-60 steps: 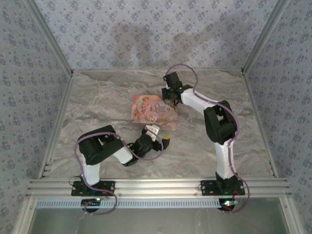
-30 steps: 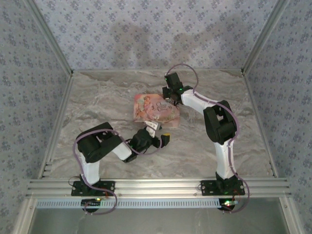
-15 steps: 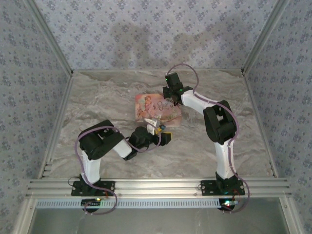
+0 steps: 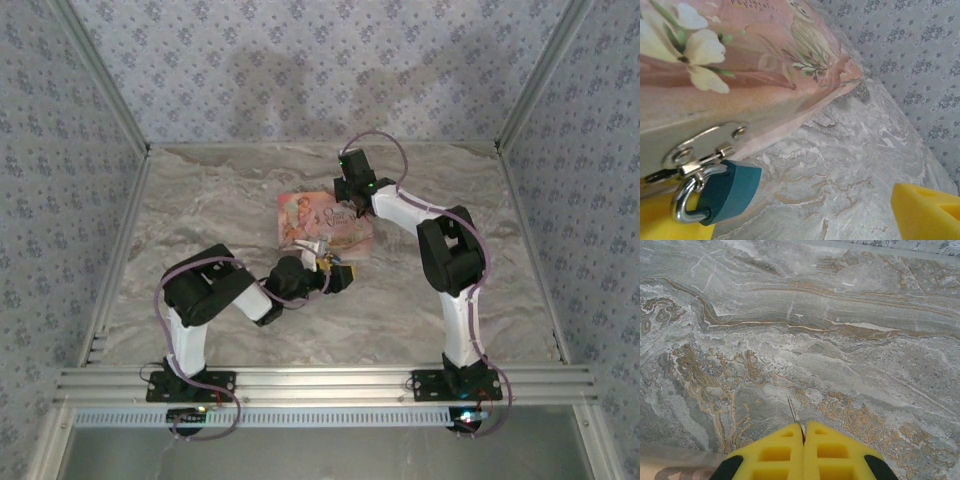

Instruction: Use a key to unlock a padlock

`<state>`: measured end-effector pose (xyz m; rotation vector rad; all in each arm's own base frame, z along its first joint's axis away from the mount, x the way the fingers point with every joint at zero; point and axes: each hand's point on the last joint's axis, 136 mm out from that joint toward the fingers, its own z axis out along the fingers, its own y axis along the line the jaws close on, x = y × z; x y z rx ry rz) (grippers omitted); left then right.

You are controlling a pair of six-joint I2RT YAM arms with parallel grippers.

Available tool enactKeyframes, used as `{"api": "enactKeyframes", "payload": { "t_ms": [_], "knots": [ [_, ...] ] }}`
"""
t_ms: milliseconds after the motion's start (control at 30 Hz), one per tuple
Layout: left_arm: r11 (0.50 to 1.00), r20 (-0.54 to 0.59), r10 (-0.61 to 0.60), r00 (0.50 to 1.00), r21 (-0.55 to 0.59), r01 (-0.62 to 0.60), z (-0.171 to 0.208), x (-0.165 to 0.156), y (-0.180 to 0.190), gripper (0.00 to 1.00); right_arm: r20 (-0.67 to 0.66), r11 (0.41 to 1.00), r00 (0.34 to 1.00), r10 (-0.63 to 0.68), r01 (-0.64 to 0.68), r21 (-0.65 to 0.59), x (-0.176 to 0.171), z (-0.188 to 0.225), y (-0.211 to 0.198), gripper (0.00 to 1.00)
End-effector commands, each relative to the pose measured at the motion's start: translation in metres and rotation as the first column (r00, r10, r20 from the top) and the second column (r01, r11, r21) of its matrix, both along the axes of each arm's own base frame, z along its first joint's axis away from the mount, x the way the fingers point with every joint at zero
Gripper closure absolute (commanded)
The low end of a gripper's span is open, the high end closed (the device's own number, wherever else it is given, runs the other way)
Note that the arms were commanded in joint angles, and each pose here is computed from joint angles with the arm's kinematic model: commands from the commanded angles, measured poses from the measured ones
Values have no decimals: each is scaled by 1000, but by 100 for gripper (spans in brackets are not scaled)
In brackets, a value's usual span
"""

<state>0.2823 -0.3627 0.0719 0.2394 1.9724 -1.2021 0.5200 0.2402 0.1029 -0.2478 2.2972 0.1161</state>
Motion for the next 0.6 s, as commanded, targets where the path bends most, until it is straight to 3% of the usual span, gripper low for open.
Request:
{"api": "enactKeyframes", "payload": {
  "t_ms": [0, 367, 567],
  "knots": [
    [989, 83, 108, 991, -113, -98, 41, 39, 7, 15, -382, 987, 917, 113, -148, -64, -89, -89, 10, 100],
    [979, 22, 189, 982, -85, -187, 19, 47, 21, 45, -383, 986, 917, 115, -151, -65, -91, -89, 10, 100],
    [958, 18, 276, 961, -79, -274, 14, 51, 39, 50, -378, 986, 919, 116, -152, -66, -92, -87, 9, 100]
  ]
}}
